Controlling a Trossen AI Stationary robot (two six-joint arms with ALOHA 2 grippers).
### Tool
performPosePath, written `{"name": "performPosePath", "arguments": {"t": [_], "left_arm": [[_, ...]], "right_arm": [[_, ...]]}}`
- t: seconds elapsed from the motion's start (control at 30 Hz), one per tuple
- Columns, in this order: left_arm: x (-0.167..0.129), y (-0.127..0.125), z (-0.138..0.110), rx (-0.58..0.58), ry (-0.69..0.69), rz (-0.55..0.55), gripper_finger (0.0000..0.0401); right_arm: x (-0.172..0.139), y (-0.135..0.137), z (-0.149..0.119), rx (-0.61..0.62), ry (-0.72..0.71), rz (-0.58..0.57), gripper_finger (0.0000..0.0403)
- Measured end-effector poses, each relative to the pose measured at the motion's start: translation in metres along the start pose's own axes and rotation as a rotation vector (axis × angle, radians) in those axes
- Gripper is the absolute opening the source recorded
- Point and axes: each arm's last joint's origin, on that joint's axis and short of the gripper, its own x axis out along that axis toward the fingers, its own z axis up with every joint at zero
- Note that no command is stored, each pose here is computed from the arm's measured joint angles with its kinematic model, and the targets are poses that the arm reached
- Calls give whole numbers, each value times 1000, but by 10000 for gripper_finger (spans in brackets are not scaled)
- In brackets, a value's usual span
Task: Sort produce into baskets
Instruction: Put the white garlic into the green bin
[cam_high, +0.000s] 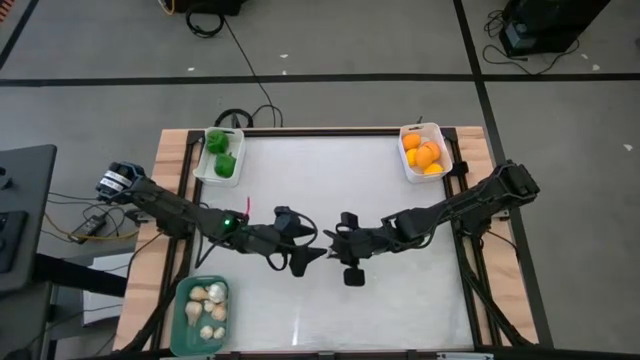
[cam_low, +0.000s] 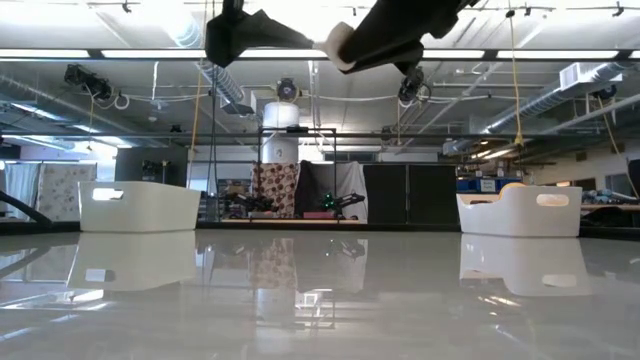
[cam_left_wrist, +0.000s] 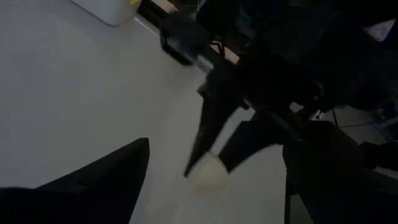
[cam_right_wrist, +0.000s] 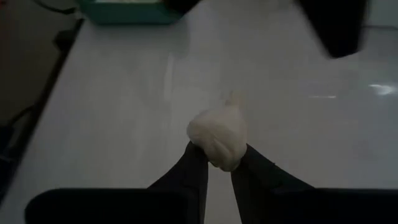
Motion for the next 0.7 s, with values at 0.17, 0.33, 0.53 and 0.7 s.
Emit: {"name": "performPosePath", "arguments": {"t": [0.17,0.33,0.53,0.7], "left_arm": [[1,2,0,0,15,2,376],[3,6,4,-60,4,16,376],[7,13,10,-54,-8,47,376],[8,19,11,-33,5,80,376]], "right_arm": [[0,-3,1,-20,-28,-96,67],[-1,-4,5,-62,-84,-202,67],[-2,-3,13,-113,-152,-226,68],[-2,-2,17,-124,-196,-222,68]]}}
